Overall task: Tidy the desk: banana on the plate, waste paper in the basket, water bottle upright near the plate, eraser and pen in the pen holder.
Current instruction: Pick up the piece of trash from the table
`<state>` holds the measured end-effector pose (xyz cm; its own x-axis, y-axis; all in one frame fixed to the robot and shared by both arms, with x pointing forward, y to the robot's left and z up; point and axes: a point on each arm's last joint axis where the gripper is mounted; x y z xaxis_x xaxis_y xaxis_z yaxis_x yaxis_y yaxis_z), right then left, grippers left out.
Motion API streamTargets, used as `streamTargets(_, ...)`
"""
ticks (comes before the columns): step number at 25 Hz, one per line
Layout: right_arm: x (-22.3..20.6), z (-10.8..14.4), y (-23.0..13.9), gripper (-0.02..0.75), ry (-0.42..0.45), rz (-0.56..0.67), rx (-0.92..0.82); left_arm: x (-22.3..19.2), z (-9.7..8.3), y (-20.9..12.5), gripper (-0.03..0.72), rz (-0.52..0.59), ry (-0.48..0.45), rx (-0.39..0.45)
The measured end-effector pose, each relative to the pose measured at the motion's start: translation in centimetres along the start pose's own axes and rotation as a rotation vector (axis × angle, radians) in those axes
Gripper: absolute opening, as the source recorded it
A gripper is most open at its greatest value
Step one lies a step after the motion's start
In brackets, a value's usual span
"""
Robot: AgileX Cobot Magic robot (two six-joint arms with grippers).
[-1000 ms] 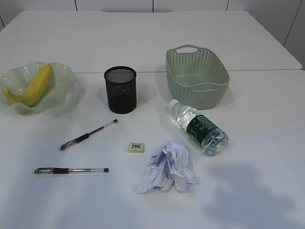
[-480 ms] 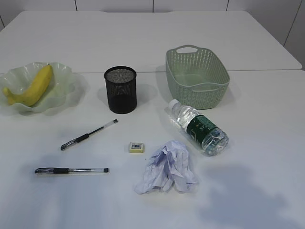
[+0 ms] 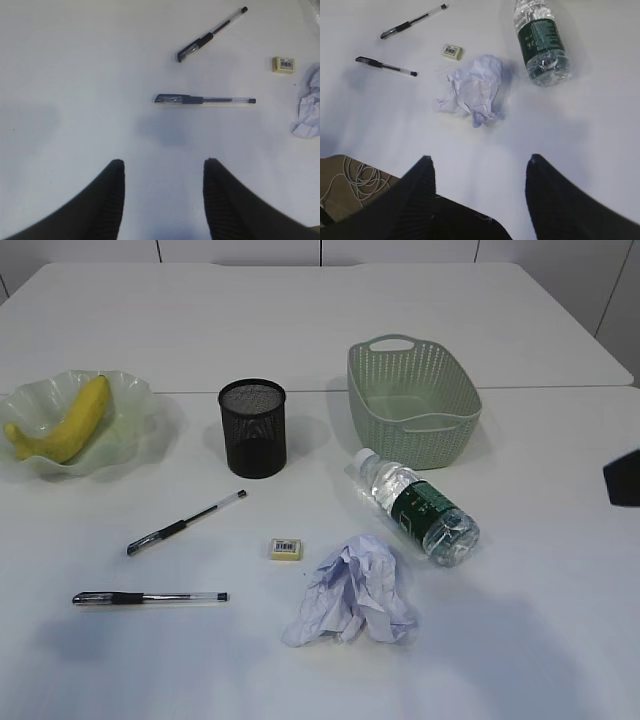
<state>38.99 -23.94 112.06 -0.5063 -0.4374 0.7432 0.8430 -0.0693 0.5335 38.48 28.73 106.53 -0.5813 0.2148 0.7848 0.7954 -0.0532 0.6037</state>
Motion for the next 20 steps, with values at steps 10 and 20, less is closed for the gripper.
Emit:
streamTargets(10, -4.5, 2.8, 5.5, 0.428, 0.004, 0.156, 0.088, 0.1, -0.4, 0.0, 0.364, -0.004, -0.039, 0.031)
streamTargets(20, -16.2, 6.6, 6.0, 0.428, -0.150, 0.449, 0.318, 0.1, -0.4, 0.0, 0.364, -0.007, -0.041, 0.033)
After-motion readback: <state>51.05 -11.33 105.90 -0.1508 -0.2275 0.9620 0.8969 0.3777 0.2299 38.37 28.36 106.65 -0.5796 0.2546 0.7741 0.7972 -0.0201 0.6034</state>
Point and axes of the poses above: a point on each arm's last joint axis where the gripper is mounted, x pointing back along that axis away from the gripper, z along the wrist's bending axis when the last joint is at zero, y = z × x, and after that the axes turned 12 degrees about -x, right-handed
